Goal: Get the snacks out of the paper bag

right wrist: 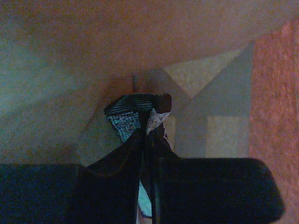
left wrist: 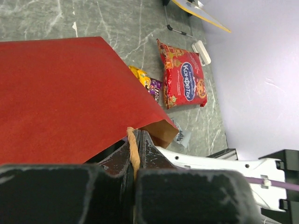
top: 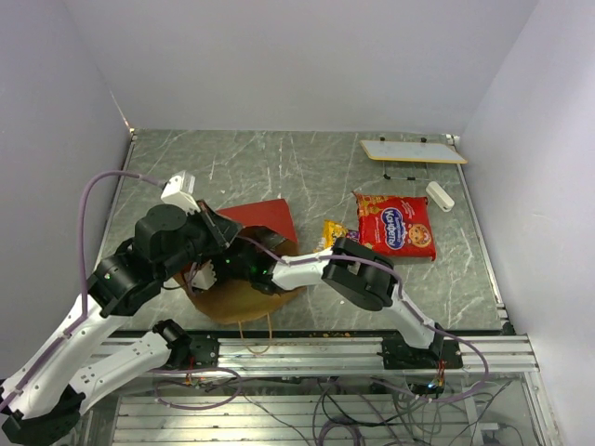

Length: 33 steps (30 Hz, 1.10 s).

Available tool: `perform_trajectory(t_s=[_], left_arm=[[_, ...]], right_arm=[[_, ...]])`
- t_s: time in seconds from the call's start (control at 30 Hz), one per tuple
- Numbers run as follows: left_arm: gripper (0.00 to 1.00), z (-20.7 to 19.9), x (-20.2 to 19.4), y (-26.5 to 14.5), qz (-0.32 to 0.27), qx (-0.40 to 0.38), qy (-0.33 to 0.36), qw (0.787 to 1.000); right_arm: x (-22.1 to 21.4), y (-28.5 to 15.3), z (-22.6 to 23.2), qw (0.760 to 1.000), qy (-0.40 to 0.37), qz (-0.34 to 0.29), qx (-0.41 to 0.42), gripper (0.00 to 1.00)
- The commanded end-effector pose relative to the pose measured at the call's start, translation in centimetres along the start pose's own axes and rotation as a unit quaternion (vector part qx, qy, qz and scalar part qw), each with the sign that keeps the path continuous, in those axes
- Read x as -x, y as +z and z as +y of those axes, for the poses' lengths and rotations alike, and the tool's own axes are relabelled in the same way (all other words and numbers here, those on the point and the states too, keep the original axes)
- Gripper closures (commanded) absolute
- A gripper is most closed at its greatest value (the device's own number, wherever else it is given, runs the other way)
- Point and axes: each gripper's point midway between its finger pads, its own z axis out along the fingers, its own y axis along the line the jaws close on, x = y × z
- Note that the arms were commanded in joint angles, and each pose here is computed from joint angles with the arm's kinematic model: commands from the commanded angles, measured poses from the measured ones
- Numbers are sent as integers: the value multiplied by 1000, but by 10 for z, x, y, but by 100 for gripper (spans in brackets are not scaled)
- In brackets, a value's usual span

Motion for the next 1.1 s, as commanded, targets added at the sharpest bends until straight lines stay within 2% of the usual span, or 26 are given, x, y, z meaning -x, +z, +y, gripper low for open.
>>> perform_trajectory(t_s=[0.0,0.17,0.3,0.53,0.7,0.8,0.93,1.07], left_arm=[[93,9,12,-2,-33,29,-22,999],[93,21,7,10,-36,60,-37,997],[93,21,7,16,-29,71,-29,997],[93,15,5,23,-21,68,-51,996],[93,21,5,25,-16,94,-50,994],[93,10,8,26,-17,70,-50,996],[93,16,10,25,-23,89,-55,994],[93,3,15,28,-18,72,-54,996]], right_arm=[[16,-31,-34,998,46,-16,-45,92],[31,-73,-43,994,88,-37,-49,100],[45,-109,-44,985,160,-57,-38,100],[53,-172,-20,976,210,-61,-4,100],[62,-220,-29,961,262,-86,-18,100],[69,-247,-53,943,310,-102,-57,100],[78,-282,-101,918,358,-114,-126,100],[71,-323,-155,883,394,-106,-230,100]])
